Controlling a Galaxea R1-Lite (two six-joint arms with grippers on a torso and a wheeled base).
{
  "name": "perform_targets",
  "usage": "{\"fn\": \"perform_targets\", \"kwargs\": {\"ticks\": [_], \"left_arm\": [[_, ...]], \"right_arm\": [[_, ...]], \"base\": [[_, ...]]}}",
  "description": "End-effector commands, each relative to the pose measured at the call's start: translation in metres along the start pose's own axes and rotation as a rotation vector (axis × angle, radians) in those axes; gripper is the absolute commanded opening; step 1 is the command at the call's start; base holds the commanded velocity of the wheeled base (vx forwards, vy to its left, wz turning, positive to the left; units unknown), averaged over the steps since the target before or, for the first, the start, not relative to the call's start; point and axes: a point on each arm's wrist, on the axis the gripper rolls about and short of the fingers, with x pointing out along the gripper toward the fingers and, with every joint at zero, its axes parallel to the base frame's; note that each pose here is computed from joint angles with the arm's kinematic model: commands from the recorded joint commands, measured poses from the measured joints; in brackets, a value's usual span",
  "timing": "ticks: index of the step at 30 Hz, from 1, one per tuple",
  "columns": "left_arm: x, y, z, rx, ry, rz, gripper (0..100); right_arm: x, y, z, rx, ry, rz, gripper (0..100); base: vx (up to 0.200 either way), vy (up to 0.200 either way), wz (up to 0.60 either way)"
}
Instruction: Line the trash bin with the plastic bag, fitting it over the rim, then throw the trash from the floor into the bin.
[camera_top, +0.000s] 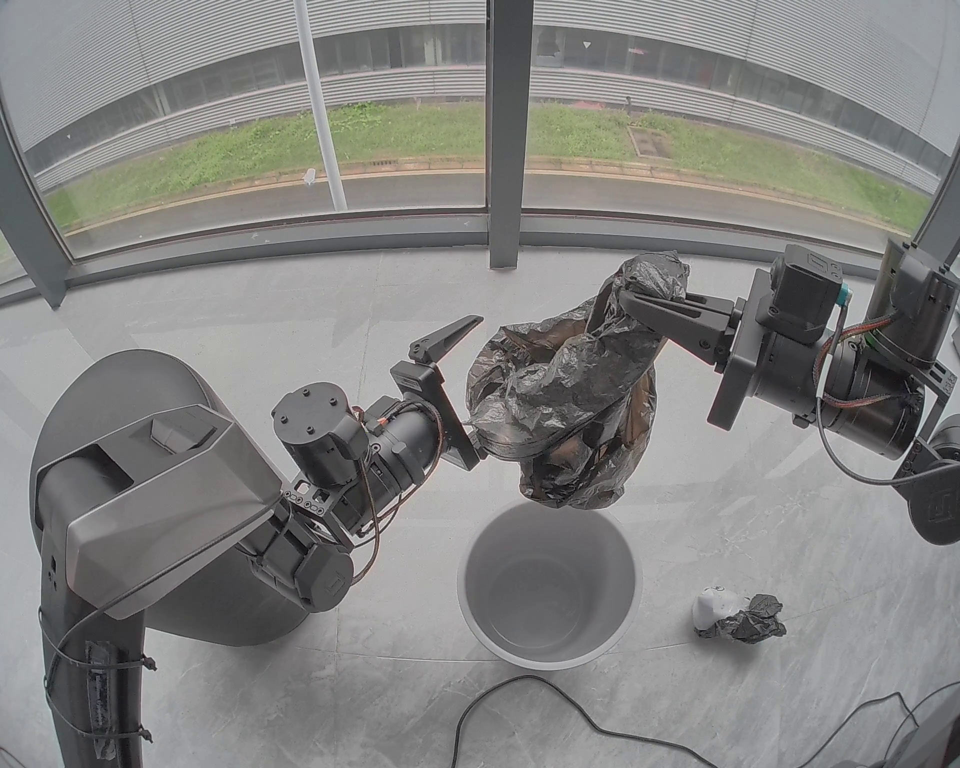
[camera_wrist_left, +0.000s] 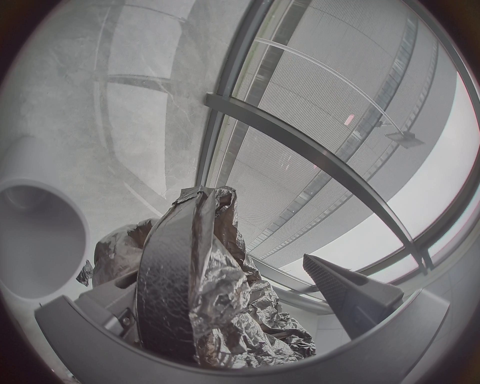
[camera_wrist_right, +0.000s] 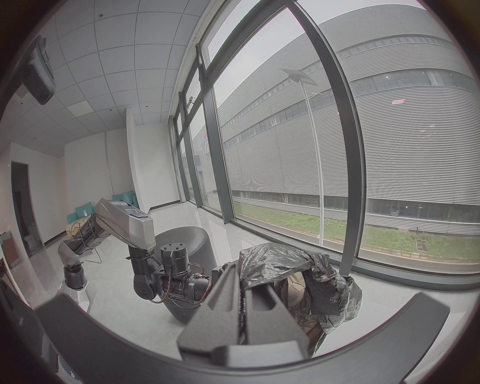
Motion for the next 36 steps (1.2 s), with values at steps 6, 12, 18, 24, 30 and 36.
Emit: {"fn": "perform_targets", "kwargs": {"ticks": [6,12,18,24,30,36], "left_arm": [[0.0,0.002,-0.004,0.063,0.022,0.013,100],[-0.001,0.017,-0.006,0.192,0.125,0.062,0],[-0.001,0.018,-0.004,0.195,0.119,0.063,0],[-0.002,0.017,-0.001,0.212,0.12,0.063,0],[-0.004,0.017,0.0,0.413,0.195,0.061,0],[-0.021,0.027,-0.008,0.739,0.415,0.076,0]], "right_arm": [[-0.007,0.002,0.003,-0.004,-0.003,-0.002,0],[-0.006,0.003,0.002,-0.002,-0.003,0.001,0],[-0.007,0.002,0.003,-0.005,-0.004,-0.004,0],[-0.008,0.002,0.001,-0.006,0.002,-0.004,0],[-0.014,0.002,-0.017,0.016,0.066,-0.011,0],[-0.019,0.003,-0.067,0.072,0.233,-0.008,0]], "base": [[0.0,0.0,0.0],[0.0,0.0,0.0],[0.0,0.0,0.0],[0.0,0.0,0.0],[0.0,0.0,0.0],[0.0,0.0,0.0]]}}
